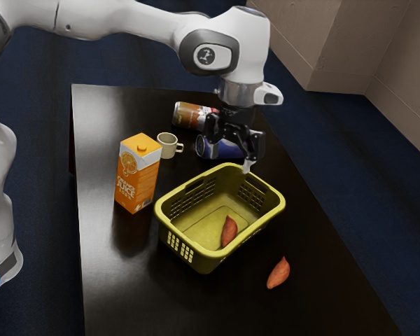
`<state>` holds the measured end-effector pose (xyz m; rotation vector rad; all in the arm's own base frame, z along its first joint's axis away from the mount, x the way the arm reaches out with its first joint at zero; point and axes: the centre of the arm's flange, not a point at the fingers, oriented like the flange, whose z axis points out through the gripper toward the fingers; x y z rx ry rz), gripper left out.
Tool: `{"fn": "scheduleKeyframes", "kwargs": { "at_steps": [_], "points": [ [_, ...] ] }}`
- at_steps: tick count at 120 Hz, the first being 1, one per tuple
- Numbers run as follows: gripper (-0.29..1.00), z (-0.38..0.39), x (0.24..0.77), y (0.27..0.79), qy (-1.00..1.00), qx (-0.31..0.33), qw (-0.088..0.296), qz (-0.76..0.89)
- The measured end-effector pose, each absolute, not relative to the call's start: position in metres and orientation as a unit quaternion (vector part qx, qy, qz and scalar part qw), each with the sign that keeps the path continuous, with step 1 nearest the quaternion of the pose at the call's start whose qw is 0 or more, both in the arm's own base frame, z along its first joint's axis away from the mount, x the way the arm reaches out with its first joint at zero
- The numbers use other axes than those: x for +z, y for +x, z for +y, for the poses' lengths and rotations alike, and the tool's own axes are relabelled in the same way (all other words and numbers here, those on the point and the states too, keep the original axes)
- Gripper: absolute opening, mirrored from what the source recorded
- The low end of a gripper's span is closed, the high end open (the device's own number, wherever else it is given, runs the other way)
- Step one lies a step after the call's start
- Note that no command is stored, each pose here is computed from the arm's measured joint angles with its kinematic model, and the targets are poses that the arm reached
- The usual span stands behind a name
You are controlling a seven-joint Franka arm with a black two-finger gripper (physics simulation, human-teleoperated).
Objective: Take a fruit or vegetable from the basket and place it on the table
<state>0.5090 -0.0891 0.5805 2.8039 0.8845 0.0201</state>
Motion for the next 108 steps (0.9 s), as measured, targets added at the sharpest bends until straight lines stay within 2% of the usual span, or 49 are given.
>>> {"fn": "scheduleKeyframes", "kwargs": {
  "at_steps": [24, 55, 108],
  "points": [
    [0.70, -0.092, 0.577, 0.506, 0.923, -0.011, 0.103, 0.371],
    [0.70, -0.102, 0.549, 0.501, 0.898, -0.044, 0.088, 0.428],
    [0.70, -0.108, 0.511, 0.504, 0.862, -0.055, 0.080, 0.497]
  ]
}}
